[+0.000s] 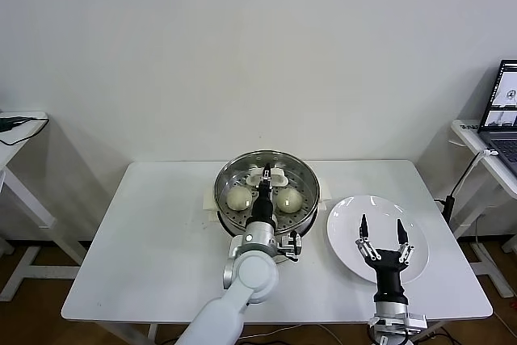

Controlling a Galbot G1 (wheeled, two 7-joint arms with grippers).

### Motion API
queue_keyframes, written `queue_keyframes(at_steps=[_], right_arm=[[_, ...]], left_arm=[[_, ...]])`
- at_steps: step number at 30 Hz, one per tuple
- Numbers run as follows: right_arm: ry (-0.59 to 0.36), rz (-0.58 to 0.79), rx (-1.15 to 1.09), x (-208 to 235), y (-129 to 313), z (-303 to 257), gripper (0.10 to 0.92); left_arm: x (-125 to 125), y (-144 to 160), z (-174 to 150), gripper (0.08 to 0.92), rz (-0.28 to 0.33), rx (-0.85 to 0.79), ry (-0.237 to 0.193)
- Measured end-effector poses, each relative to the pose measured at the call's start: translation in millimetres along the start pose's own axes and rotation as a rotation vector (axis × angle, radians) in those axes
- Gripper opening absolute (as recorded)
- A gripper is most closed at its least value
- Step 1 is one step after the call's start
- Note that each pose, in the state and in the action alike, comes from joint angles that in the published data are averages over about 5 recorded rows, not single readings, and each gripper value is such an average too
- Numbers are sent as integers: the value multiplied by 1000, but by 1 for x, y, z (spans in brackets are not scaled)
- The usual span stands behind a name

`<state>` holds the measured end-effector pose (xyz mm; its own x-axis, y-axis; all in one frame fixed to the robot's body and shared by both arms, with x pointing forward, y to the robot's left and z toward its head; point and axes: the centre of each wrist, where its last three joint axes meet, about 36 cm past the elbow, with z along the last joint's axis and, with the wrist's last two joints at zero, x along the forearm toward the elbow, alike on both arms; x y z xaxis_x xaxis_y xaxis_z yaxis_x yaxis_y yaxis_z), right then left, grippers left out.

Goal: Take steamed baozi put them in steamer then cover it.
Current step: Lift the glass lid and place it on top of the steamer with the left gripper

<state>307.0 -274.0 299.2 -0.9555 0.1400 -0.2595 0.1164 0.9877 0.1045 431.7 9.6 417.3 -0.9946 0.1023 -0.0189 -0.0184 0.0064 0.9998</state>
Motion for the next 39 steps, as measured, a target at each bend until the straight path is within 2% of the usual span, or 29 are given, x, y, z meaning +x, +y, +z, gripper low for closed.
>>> queue_keyframes(at_steps=[9,12,21,32,35,39], right_arm=[[-3,-4,5,0,0,1,823],[-2,-6,6,-1,0,2,823],[-4,-17,6,-5,2,3,823],[-6,-31,8,-9,0,3,823],[-7,-35,5,-9,1,2,823],[4,-46,0,-10,1,-4,823]], left_arm=[[1,-2,1,186,5,0,-2],[4,-1,2,212,2,0,-8],[24,5,6,458,-20,11,-31],[71,16,22,772,-30,49,-57],[84,22,30,814,-33,73,-56],[102,32,46,822,-43,147,-58]])
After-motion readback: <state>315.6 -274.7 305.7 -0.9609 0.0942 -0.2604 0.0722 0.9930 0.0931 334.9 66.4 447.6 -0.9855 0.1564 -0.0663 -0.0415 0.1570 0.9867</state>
